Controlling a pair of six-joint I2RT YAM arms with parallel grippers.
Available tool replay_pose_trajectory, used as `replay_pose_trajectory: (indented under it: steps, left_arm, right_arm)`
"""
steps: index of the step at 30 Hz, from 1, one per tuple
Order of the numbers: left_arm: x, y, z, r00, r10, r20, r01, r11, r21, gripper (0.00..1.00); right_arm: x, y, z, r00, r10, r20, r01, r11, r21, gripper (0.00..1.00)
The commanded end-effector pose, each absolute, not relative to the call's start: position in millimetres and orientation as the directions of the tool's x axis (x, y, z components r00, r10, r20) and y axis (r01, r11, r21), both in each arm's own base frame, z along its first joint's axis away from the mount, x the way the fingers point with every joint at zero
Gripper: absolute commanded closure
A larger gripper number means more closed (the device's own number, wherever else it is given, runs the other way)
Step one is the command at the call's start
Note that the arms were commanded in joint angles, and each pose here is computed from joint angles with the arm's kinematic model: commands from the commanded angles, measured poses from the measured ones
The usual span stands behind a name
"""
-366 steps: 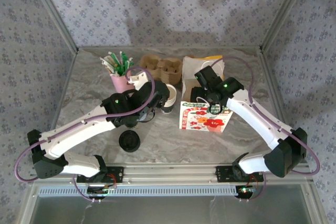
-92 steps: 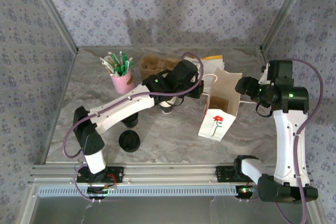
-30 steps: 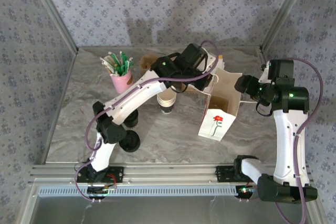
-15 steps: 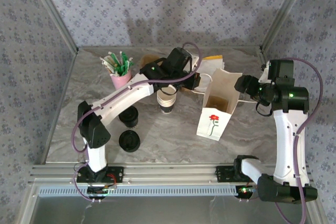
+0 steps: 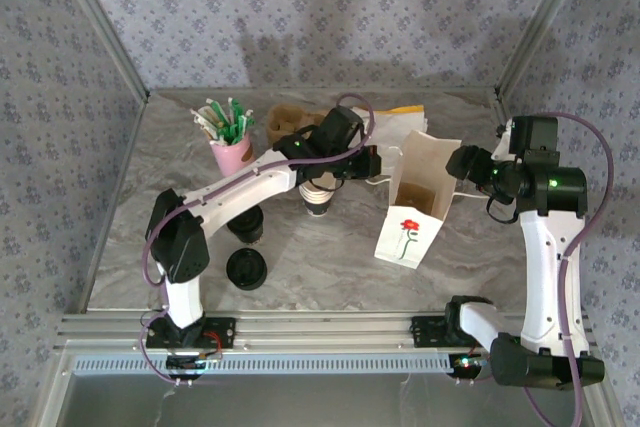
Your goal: Pack the takeout coffee
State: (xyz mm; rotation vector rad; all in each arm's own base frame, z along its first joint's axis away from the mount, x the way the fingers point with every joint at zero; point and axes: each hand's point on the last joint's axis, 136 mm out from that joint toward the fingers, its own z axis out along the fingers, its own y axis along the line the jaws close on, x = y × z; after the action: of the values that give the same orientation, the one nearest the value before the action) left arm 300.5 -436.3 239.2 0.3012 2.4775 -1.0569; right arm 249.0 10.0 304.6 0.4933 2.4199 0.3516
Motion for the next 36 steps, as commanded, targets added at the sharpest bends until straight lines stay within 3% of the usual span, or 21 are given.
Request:
replay_pose_trajectory:
  steps: [1,8,29,36]
  left_arm:
    - [298,-438,276,-0.888,-0.034,-0.459,0.339,0.625,-0.703,1.0]
    - [288,-453,270,-0.909,0.035,-0.416,0.345,0.622,-0.703,1.0]
    - [280,-456,219,-0.964,0.021,-0.266,0.21,0.674,-0.708,1.0]
    - [278,-464,227,-0.96,0.05,-0.275,0.239,0.658,-0.714,1.0]
  right_arm:
    - [248,9,307,-0.724,0.415,-0.551,0.246,0.902,0.356,0.23]
    - [247,9,307,-0.723,0.414,-0.554,0.246,0.903,0.354,0.23]
    - [248,9,305,-0.726,0.409,-0.553,0.242,0.905,0.351,0.22]
    - [249,11,311,-0.72,0.408,-0.561,0.231,0.904,0.36,0.22]
